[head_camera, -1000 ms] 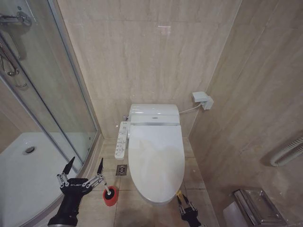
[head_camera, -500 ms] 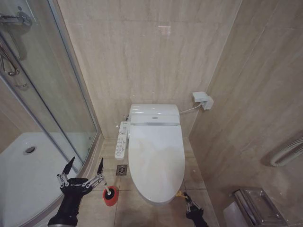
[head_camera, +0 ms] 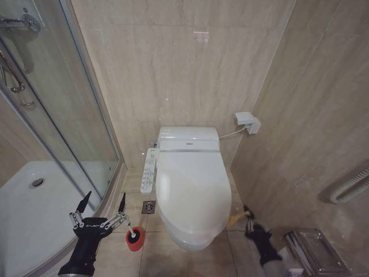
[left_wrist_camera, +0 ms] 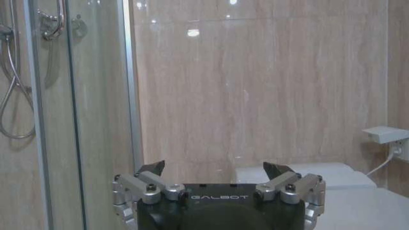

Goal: Open the toilet lid, clean the toilet bowl with a toilet brush, close the toilet lid, and flush.

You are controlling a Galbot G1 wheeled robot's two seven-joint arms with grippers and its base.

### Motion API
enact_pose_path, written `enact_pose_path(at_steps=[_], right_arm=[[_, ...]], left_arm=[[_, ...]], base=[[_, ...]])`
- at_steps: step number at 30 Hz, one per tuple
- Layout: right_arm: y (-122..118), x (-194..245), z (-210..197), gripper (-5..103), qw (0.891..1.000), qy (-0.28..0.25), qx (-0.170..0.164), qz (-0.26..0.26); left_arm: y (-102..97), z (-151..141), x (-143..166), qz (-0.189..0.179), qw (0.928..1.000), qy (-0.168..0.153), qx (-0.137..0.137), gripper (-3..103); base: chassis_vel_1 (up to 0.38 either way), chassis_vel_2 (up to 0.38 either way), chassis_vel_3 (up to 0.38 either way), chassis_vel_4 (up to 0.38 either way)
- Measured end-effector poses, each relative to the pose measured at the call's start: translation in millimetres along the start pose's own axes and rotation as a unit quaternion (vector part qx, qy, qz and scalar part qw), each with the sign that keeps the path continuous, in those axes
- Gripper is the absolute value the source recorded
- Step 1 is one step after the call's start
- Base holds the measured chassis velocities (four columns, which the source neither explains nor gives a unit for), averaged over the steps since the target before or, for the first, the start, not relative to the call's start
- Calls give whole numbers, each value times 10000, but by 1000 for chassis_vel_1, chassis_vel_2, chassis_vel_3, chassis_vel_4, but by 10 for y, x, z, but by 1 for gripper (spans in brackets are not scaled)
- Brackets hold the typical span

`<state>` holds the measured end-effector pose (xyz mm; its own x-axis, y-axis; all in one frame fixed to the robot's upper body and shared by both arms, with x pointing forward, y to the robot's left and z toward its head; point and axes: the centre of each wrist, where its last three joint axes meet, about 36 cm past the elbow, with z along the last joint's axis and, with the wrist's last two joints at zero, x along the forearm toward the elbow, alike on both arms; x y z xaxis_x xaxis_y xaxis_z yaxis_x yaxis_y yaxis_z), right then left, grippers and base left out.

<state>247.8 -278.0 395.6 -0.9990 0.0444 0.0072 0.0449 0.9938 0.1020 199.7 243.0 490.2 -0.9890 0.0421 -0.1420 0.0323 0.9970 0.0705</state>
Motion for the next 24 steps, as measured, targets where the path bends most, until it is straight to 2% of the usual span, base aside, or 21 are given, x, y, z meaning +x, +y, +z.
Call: enact_pose_path(at_steps=[1, 4, 5, 8, 11, 12, 16, 24], right_arm=[[0, 0, 0, 2, 10000, 0, 0, 0], [54, -201, -514, 2, 9986, -510, -158, -25], [54, -201, -514, 2, 9986, -510, -158, -25], [81, -414, -1011, 2, 9948, -950, -353, -110], [70, -511, -1247, 2, 9925, -1112, -494, -110], [70, -511, -1247, 2, 9925, -1112, -494, -110], [44, -619, -1546, 2, 9880, -1232, -927, -62], [74, -750, -1740, 2, 9795, -1385, -1457, -145]], left_arm=[[0, 0, 0, 0, 10000, 0, 0, 100], [0, 0, 0, 0, 10000, 0, 0, 100], [0, 0, 0, 0, 10000, 0, 0, 100], [0, 0, 0, 1, 10000, 0, 0, 100], [0, 0, 0, 0, 10000, 0, 0, 100], [0, 0, 0, 0, 10000, 0, 0, 100], [0, 0, 0, 0, 10000, 0, 0, 100], [0, 0, 0, 0, 10000, 0, 0, 100]], base=[[0, 0, 0, 0], [0, 0, 0, 0], [0, 0, 0, 0], [0, 0, 0, 0], [0, 0, 0, 0], [0, 0, 0, 0], [0, 0, 0, 0], [0, 0, 0, 0]])
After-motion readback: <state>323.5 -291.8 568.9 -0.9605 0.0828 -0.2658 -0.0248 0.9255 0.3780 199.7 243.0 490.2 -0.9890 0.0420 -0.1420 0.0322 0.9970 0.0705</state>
